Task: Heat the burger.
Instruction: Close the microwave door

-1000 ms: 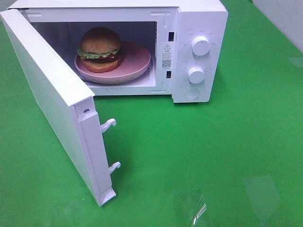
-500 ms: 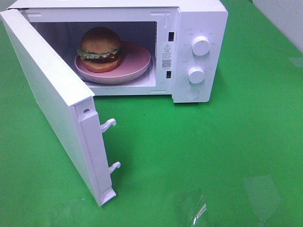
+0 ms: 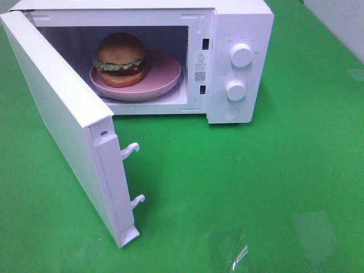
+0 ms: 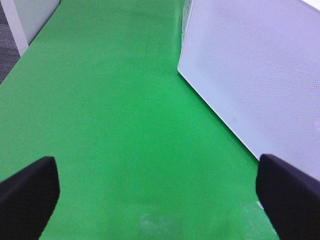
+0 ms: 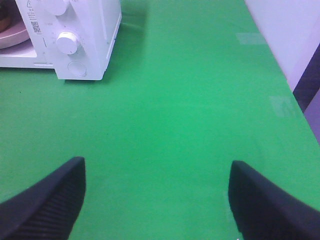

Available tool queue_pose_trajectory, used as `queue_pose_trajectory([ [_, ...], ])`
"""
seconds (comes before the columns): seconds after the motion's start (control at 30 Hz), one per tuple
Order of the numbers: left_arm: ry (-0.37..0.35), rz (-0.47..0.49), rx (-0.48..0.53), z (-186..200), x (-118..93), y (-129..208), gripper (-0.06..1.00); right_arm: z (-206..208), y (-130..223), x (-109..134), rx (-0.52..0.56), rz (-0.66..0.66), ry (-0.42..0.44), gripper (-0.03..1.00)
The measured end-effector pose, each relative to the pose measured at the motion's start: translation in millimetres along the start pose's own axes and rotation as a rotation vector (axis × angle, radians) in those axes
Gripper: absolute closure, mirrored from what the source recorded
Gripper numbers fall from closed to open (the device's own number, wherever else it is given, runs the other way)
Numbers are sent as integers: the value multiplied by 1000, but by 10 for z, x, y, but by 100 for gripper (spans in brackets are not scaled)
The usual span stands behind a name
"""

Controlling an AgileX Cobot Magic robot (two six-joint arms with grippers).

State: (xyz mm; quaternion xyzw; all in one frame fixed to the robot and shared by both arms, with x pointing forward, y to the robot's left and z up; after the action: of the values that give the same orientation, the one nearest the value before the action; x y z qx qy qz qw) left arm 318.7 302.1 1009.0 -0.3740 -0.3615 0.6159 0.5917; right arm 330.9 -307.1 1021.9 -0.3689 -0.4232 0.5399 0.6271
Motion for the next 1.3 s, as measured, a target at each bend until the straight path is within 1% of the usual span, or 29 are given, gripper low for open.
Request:
queue_pose_trajectory([
  [1.3, 0, 0, 0, 0, 0, 0, -4, 0, 0, 0, 0, 0, 0, 21],
])
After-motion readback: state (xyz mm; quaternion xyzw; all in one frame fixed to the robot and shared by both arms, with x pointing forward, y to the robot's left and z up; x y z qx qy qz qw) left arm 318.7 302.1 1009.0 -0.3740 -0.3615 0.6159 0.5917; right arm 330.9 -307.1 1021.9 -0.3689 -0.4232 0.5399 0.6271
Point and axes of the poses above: a point on each arm's last joint axis where the gripper is mounted, z pointing back along that axis away from the gripper, x along the wrist's bending axis when the last joint is at zero, y = z × x, the point moved 10 cm from there along -z, pointing out along that axis toward the gripper, and after that the axes turned 5 degrees about -z, right-handed, at the moved point
